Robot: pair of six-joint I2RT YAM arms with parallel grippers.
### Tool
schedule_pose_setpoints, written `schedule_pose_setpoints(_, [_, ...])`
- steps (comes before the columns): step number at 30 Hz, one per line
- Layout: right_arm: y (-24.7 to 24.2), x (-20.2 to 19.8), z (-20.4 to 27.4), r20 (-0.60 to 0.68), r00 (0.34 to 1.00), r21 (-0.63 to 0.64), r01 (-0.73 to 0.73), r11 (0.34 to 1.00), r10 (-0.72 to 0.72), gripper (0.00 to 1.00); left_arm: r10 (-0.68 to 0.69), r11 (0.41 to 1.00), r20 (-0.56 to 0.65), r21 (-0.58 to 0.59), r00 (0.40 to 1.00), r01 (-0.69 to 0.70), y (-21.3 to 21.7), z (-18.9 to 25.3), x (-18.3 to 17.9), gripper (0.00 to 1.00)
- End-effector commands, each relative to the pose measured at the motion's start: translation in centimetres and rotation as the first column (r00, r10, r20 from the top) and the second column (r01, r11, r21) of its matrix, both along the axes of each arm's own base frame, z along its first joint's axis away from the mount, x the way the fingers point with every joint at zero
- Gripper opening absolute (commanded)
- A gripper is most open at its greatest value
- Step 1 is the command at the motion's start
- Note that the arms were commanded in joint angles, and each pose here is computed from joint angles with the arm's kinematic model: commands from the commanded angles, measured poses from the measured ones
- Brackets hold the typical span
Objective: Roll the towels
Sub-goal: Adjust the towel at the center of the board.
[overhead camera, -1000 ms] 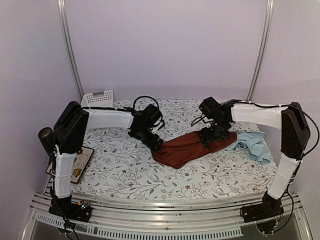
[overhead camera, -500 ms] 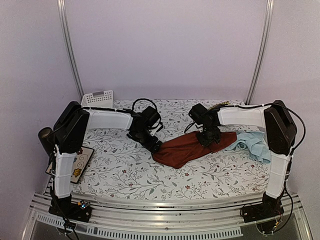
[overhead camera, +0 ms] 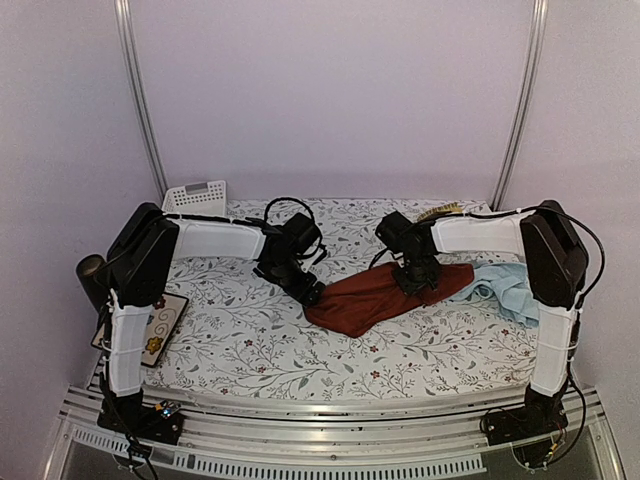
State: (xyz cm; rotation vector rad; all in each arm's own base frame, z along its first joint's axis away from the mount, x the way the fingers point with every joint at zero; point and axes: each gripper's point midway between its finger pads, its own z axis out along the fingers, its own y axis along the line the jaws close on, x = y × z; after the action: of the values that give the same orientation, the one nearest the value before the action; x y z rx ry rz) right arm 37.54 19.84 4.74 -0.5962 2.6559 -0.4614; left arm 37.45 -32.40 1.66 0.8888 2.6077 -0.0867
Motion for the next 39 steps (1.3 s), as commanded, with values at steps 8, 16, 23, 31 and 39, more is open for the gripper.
schedule_pose_setpoints(8, [-0.4,0.2,-0.8,0.004,1.0,-0.05,0.009,0.999,-0.008,0.19,0.016,1.0,0.002,-0.027,1.0,-0.016,0.2,0.6,0.2,0.97])
schedule_pose_setpoints(16, [-0.7,1.2,1.9,0.073,0.997,-0.063,0.017,0.998,-0.013,0.02,0.014,1.0,0.008,-0.026,1.0,-0.014,0.2,0.8,0.4,0.97])
schedule_pose_setpoints(23, [6.0,3.1,18.2,0.325,0.93,0.277,-0.27,0.922,0.174,0.02,0.013,0.995,0.068,-0.1,0.998,-0.006,-0.9,4.8,2.4,0.97])
schedule_pose_setpoints(31, [11.1,-1.7,33.9,0.591,0.715,0.447,-0.675,0.587,0.373,0.02,-0.062,0.942,0.257,-0.304,0.965,0.142,-4.6,16.2,4.5,0.97])
schedule_pose_setpoints(39, [9.3,-1.2,36.2,0.623,0.714,0.465,-0.666,0.583,0.319,0.02,-0.134,0.757,0.407,-0.546,0.903,0.358,-7.4,27.4,1.5,0.97])
